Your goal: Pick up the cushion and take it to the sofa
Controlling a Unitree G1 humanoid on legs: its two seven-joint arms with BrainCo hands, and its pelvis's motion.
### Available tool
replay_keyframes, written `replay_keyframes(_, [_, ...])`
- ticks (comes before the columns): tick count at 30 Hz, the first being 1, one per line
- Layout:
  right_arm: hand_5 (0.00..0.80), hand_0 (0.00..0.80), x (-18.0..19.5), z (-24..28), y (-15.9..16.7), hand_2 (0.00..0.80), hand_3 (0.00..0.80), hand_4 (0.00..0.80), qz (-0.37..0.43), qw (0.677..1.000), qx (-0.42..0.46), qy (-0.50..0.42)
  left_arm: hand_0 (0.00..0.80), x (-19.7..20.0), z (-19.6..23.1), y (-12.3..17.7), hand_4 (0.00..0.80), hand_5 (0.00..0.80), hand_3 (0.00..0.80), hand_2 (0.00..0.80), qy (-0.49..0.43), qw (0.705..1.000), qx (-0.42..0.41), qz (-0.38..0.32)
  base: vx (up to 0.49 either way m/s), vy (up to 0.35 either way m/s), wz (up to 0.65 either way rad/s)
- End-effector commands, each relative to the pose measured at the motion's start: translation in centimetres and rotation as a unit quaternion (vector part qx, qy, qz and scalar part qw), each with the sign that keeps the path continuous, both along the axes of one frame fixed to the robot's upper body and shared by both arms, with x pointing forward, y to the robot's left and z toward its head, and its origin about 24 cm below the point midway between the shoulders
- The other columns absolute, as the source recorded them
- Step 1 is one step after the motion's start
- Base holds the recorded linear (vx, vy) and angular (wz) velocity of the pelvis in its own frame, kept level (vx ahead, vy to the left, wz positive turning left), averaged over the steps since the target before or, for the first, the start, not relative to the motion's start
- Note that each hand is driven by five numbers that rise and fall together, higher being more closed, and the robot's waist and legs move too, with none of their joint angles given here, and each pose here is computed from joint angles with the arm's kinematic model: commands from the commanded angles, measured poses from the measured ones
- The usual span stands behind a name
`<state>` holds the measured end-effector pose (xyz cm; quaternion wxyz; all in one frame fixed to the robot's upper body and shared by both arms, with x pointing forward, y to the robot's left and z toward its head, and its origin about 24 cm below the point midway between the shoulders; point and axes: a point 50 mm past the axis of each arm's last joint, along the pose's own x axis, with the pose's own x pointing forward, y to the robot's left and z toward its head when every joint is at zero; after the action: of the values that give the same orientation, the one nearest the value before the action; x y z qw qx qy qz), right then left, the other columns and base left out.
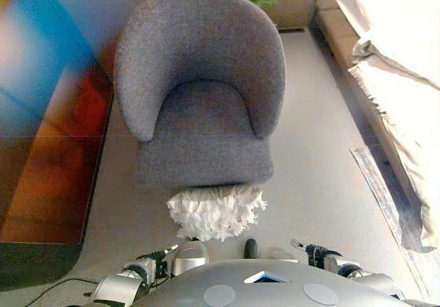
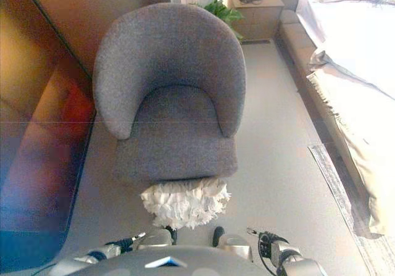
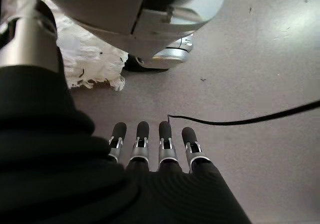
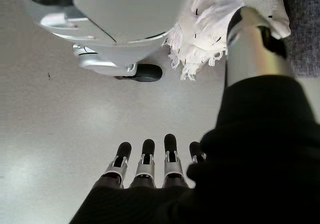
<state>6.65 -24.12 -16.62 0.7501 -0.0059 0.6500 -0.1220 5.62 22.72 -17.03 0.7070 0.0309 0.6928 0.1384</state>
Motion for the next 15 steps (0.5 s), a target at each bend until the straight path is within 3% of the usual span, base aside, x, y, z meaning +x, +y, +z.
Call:
replay_keyframes(1, [0.0, 0.0, 1.4, 0.2, 0.1, 0.0, 0.0, 0.0, 0.003, 1.0, -0.001, -0.022, 0.0, 1.2, 0.2, 0.2, 0.0, 0.0, 0.0, 0.0, -0.013, 1.0, 0.013, -0.004, -0.09, -0.073, 0.18])
replay_keyframes(10, [0.0, 0.0, 1.7, 0.4, -0.5, 0.0, 0.0, 0.0, 0.0, 1.0, -0.008, -0.007, 0.0, 0.7, 0.2, 0.5, 0.0, 0.0, 0.0, 0.0, -0.02, 0.999, 0.024, 0.012, -0.074, -0.009, 0.22])
replay_keyframes(15, [0.0, 0.0, 1.1, 0.3, -0.4, 0.0, 0.0, 0.0, -0.008, 1.0, -0.01, 0.006, 0.0, 0.1, 0.2, 0.9, 0.0, 0.0, 0.0, 0.0, -0.013, 1.0, 0.025, 0.006, 0.034, 0.101, -0.03])
